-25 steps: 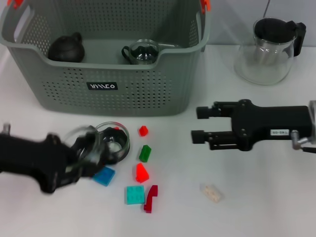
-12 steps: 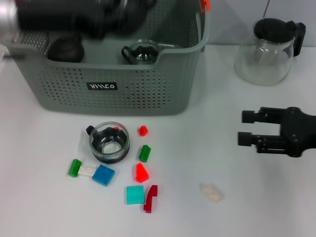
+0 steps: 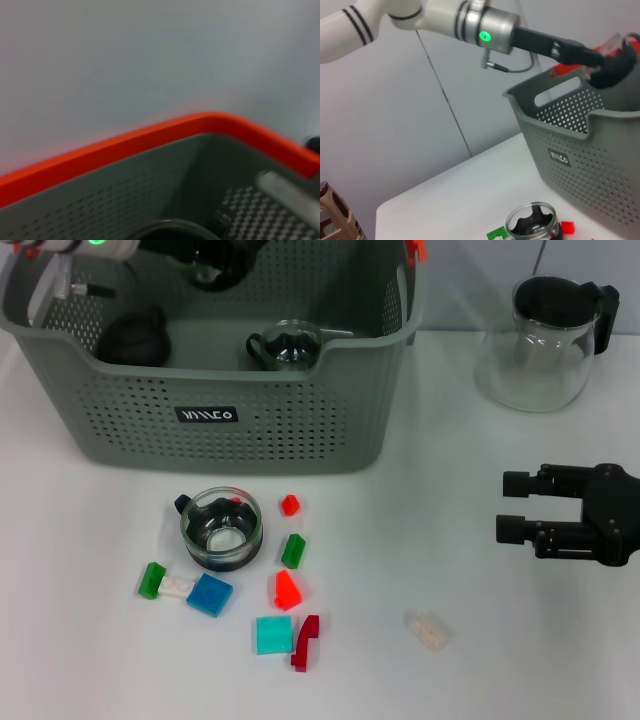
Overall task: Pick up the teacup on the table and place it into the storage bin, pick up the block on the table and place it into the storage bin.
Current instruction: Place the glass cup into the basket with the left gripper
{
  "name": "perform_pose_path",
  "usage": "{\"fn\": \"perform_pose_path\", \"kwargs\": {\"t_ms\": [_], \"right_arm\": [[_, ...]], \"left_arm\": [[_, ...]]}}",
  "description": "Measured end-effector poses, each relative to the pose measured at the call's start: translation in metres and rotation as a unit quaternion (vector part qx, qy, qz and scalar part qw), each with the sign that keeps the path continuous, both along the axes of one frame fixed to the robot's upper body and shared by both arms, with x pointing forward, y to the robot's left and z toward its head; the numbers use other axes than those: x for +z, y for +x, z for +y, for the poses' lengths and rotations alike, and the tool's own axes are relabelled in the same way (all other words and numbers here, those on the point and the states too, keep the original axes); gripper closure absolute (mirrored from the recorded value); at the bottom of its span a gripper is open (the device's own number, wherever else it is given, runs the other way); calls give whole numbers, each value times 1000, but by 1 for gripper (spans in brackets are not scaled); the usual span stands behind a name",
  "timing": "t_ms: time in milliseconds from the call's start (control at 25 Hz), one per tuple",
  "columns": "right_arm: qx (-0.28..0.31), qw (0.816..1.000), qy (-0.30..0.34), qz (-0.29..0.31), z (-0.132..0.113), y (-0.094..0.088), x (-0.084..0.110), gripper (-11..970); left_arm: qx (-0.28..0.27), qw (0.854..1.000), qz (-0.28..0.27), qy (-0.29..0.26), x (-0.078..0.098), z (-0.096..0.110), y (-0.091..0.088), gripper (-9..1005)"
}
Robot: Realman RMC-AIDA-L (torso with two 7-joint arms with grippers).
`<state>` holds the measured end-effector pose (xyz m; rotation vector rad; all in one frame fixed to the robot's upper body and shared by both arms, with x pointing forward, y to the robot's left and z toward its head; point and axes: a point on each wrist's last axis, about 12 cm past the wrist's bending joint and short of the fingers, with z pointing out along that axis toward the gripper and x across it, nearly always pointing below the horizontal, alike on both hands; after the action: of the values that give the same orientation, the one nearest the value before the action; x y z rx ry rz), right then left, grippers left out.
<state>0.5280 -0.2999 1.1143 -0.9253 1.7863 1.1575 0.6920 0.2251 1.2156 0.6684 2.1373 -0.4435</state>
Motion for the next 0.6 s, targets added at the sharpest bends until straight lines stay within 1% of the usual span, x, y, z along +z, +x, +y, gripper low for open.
{"fn": "perform_pose_path", "kwargs": {"t_ms": [200,320,400,600], "right_arm": [[4,1000,0,-2,3,1,1,204],[4,1000,1,-1,4,2,1,205],[4,1000,1,-1,4,2,1,205],[3,1000,0,-2,4,3,1,205]], "left_arm": [[29,999,-2,38,-15,-5,10,940],[40,998,-7,50,-24,-11,14,941],[41,998,-8,54,-26,-13,15,941],[44,996,-14,77,-40,-20,16,938]]}}
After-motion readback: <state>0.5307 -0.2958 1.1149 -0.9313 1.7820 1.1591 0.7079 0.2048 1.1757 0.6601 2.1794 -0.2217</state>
